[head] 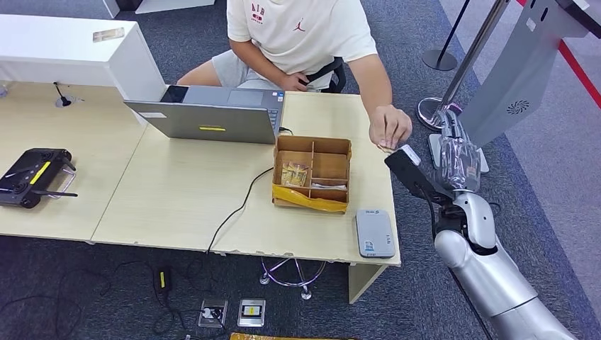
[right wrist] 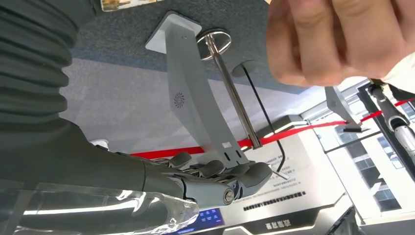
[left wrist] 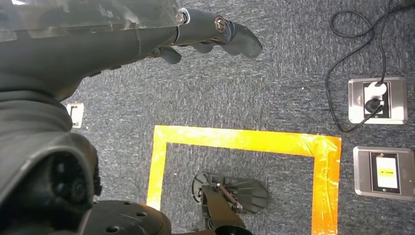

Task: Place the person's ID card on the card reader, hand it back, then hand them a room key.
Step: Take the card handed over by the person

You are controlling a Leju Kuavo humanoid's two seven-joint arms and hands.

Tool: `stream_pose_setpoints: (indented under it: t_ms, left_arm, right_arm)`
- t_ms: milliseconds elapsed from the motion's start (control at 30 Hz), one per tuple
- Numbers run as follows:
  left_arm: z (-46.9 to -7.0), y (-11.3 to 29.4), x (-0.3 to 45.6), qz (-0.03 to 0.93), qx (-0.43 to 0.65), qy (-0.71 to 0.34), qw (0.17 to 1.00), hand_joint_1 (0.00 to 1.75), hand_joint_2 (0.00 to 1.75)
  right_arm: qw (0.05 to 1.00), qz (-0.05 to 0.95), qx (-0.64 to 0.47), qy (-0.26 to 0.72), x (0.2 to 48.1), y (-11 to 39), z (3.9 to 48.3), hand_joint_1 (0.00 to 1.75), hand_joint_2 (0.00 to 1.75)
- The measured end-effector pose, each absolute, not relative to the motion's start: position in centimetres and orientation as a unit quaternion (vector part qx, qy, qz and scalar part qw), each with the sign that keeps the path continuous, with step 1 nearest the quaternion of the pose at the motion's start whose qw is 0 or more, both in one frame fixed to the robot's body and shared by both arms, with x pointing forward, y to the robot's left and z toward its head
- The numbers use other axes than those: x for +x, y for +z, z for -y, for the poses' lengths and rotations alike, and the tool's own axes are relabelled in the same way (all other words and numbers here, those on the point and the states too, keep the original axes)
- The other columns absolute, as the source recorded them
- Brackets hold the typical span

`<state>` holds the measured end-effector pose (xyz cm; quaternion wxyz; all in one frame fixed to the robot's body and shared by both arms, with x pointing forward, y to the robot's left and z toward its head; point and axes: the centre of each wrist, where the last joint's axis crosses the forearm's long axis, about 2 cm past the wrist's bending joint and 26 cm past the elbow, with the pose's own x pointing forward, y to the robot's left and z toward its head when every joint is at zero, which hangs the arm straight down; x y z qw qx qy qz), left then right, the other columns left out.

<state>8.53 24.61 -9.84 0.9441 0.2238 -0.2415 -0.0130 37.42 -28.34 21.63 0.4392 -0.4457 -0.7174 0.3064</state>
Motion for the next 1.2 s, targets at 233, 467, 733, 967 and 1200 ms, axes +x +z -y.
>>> stream_pose_setpoints:
  t_ms: [233, 467, 733, 967, 1200]
  left_arm:
    - [-24.5, -9.8, 8.6, 0.248, 0.223, -0.017, 0.943, 0.0, 0.0]
    - [-24.4, -9.8, 8.7, 0.251, 0.222, -0.022, 0.942, 0.0, 0.0]
    - [-24.4, -9.8, 8.7, 0.255, 0.223, -0.031, 0.94, 0.0, 0.0]
    - [-24.4, -9.8, 8.8, 0.26, 0.223, -0.041, 0.938, 0.0, 0.0]
    - [-24.4, -9.7, 9.0, 0.259, 0.224, -0.048, 0.938, 0.0, 0.0]
  right_arm:
    - [0.438, 0.715, -0.449, 0.309, 37.8, 21.5, 28.3, 0.19, 1.75]
    - [0.436, 0.714, -0.452, 0.31, 38.0, 21.6, 28.1, 1.7, 1.75]
    - [0.433, 0.712, -0.457, 0.31, 38.4, 22.1, 28.1, 1.75, 1.75]
    - [0.435, 0.707, -0.467, 0.304, 38.6, 22.5, 28.8, 1.75, 1.75]
    - [0.439, 0.702, -0.474, 0.301, 38.5, 22.4, 29.4, 1.75, 1.75]
